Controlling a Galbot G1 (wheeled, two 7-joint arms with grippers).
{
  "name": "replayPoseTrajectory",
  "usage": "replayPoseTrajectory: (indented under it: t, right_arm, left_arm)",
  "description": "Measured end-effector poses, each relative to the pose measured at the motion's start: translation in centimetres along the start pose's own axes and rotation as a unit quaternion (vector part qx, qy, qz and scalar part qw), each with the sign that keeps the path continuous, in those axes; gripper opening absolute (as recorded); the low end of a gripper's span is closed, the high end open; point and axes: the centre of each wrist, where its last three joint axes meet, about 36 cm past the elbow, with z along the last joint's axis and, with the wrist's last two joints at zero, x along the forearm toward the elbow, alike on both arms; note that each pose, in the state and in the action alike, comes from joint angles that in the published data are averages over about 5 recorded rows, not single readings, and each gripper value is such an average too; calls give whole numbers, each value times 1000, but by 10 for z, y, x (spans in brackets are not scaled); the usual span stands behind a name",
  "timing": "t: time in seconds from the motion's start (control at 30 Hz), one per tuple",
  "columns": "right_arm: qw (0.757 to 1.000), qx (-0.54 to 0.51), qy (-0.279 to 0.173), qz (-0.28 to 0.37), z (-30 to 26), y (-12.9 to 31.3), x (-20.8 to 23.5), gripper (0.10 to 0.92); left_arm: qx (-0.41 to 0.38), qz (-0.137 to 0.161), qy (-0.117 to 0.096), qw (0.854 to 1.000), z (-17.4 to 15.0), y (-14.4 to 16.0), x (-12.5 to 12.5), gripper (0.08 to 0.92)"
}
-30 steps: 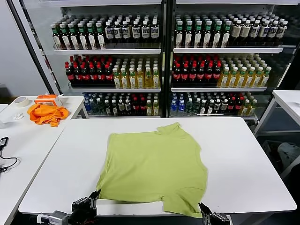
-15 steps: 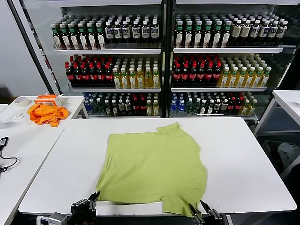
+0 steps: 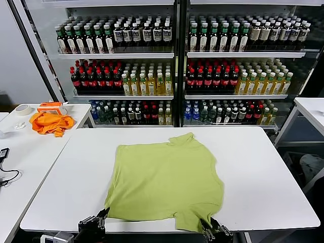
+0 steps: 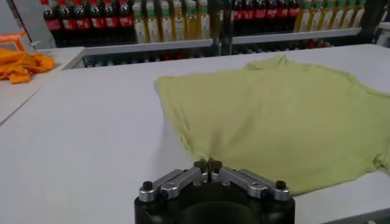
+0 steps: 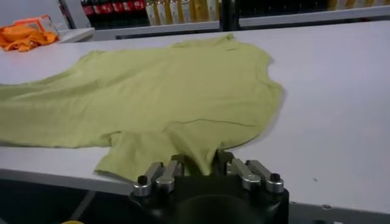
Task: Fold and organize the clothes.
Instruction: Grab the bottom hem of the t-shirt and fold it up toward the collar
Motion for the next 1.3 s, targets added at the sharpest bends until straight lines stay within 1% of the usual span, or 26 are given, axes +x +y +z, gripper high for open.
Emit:
replayPoseTrajectory:
  t: [0.07, 0.17, 0.4, 0.6, 0.77, 0.9, 1.0, 1.1, 1.3]
  right_arm:
    - [1000, 0, -1, -1, 0, 0, -1, 149]
    - [1000, 0, -4, -3, 0, -2, 0, 106]
    - [1000, 8, -8, -8, -6, -6, 13, 105]
    - [1000, 14, -10, -10, -14, -4, 35, 105]
    - [1000, 17, -23, -8, -28, -4, 51, 105]
    - [999, 16, -35, -1, -40, -8, 53, 105]
    - [999, 13, -44, 1, -50, -13, 48, 105]
    - [999, 8, -50, 3, -58, -18, 38, 105]
    - [998, -5, -55, 1, -73, -28, 10, 105]
  left_arm:
    - [0, 1, -2, 1000, 0, 0, 0, 83]
    - [0, 1, -4, 1000, -1, -1, -1, 83]
    - [0, -1, -5, 1000, -2, -1, 0, 83]
    - [0, -5, 1, 1000, -5, -2, 8, 83]
    - [-4, -7, 6, 1000, -10, -2, 15, 83]
    - [-4, -5, 2, 1000, -14, 0, 15, 83]
    - [-2, -1, -6, 1000, -17, 4, 10, 83]
    - [3, 1, -18, 1000, -19, 10, 0, 83]
    - [21, 5, -39, 999, -19, 22, -31, 83]
